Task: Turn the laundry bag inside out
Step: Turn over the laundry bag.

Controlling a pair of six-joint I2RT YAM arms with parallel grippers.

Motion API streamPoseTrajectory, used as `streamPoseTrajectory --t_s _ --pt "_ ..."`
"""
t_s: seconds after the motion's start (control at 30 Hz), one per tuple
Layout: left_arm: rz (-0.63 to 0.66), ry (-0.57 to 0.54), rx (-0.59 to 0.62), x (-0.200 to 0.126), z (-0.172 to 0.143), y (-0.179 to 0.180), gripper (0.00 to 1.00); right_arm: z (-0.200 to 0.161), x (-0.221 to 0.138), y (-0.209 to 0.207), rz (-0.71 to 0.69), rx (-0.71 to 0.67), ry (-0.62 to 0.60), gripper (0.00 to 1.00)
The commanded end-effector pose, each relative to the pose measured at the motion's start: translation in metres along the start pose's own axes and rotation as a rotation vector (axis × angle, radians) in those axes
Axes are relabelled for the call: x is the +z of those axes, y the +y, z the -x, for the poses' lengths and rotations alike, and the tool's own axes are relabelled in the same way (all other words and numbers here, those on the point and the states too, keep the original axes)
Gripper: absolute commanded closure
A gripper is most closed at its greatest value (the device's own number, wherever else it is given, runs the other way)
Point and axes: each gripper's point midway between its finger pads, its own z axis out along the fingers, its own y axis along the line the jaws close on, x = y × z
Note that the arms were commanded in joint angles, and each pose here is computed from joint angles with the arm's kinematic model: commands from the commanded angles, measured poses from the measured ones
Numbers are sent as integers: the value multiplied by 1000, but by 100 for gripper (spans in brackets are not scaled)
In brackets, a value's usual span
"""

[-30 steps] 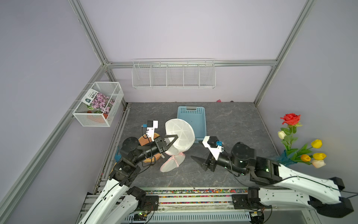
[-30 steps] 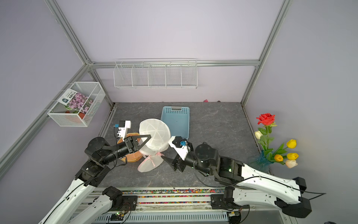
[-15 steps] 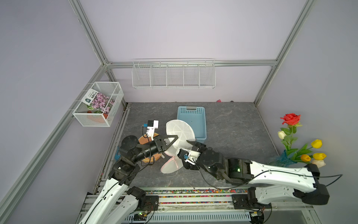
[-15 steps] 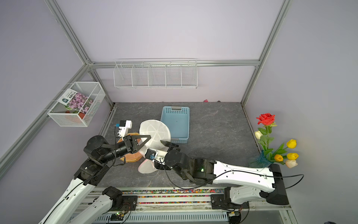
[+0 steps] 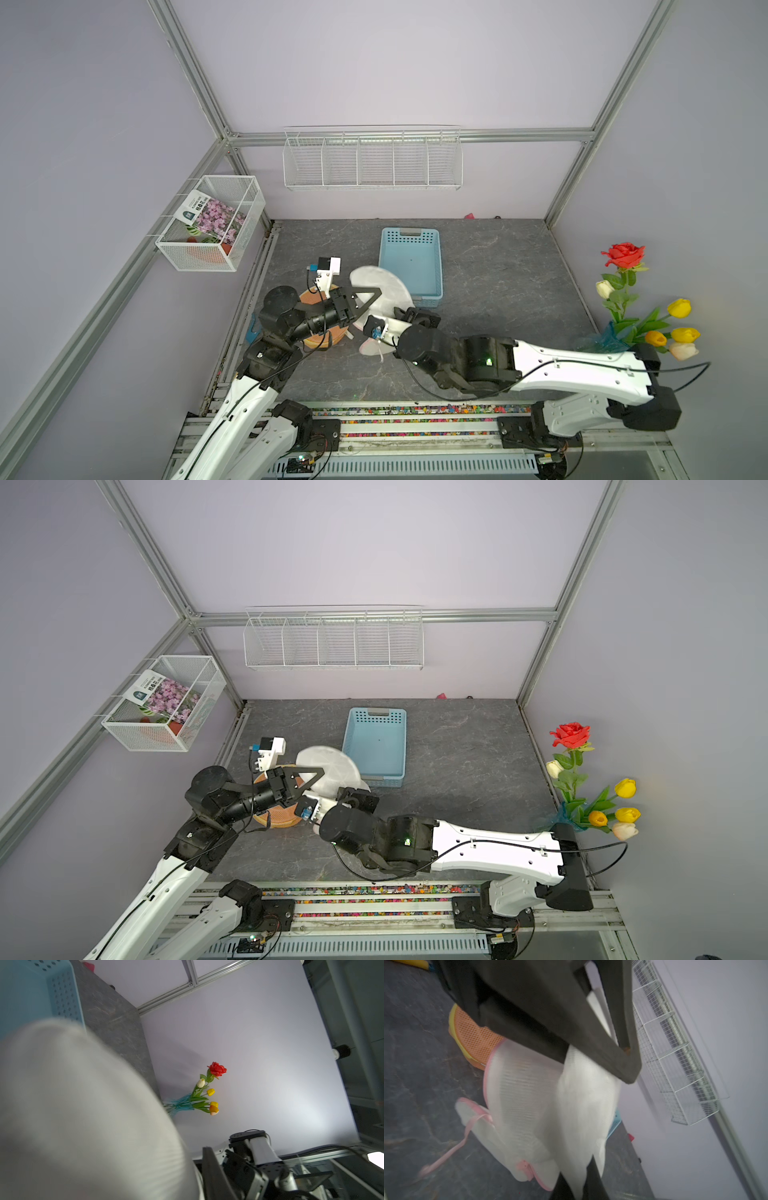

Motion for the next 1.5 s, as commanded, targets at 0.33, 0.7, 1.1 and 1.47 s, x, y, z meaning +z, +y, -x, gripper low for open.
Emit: streamPoseTrajectory --t_s 0.33,0.7,1.1,1.47 --pt "208 -215 322 -52 3 17 23 -34 5 23 344 401 356 100" --pt "222 -110 340 -75 -46 37 27 -36 15 21 534 604 391 100" --pt "196 -16 245 -74 -83 73 27 -41 10 11 627 707 417 100" --pt "178 15 227 -45 -90 94 24 -38 9 0 646 767 405 100"
